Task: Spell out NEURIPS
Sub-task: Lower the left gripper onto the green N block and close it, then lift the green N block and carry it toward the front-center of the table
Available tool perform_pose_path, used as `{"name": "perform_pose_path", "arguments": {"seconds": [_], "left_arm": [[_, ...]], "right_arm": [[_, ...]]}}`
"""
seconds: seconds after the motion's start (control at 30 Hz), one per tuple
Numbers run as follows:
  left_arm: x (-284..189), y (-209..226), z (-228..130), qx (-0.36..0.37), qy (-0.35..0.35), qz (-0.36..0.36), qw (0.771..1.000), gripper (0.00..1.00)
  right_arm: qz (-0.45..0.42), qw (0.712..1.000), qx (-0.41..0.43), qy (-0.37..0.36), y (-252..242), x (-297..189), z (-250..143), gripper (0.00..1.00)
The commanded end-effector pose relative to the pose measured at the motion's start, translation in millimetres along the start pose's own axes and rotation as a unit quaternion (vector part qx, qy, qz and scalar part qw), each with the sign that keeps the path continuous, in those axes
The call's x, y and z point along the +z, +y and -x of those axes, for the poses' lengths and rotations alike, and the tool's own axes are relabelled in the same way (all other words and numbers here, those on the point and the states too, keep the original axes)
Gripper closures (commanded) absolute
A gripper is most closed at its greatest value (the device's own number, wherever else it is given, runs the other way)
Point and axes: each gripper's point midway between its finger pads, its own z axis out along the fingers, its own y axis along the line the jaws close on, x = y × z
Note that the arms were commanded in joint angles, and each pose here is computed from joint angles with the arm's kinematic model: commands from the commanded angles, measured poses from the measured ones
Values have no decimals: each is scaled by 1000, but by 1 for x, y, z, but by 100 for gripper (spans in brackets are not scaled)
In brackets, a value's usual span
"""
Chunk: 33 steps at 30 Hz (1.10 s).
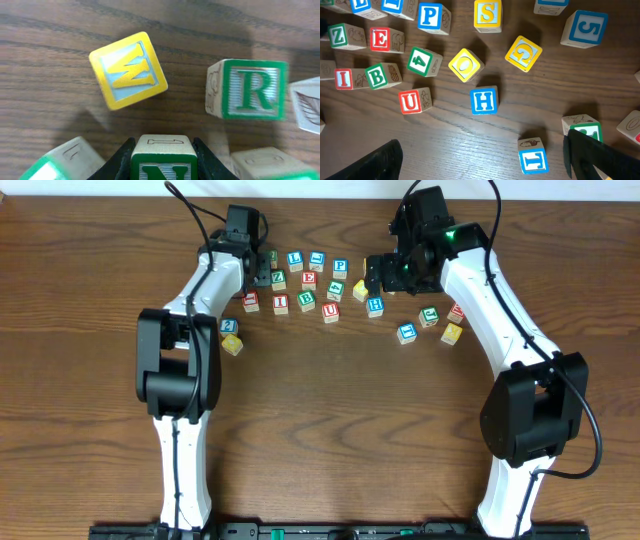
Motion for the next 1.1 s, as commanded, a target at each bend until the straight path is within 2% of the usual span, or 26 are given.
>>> {"name": "perform_pose_path", "arguments": {"seconds": [0.0, 0.13, 0.27, 0.4, 0.53, 0.7, 0.83, 1.07], "left_arm": [[-62, 0, 37, -4, -59, -5, 998, 72], [-120, 2, 55, -7, -94, -11, 996, 72], [-183, 3, 56, -26, -112, -19, 993, 73], [-234, -2, 39, -42, -105, -28, 993, 73], [-270, -16, -1, -26, -60, -34, 997, 73], [-271, -34, -56, -8, 36, -25, 999, 73], [-250, -41, -90, -14, 90, -11, 996, 73], [-202, -41, -127, -35, 121, 1, 992, 73]], "right_arm": [[0, 1000, -6, -3, 4, 0, 1, 1], [0, 1000, -6, -3, 4, 0, 1, 1], [0, 1000, -6, -3, 4, 0, 1, 1], [0, 1000, -6, -3, 4, 0, 1, 1], [0, 1000, -6, -3, 4, 0, 1, 1], [0, 1000, -6, -3, 4, 0, 1, 1], [0, 1000, -6, -3, 4, 0, 1, 1], [0, 1000, -6, -3, 4, 0, 1, 1]]}}
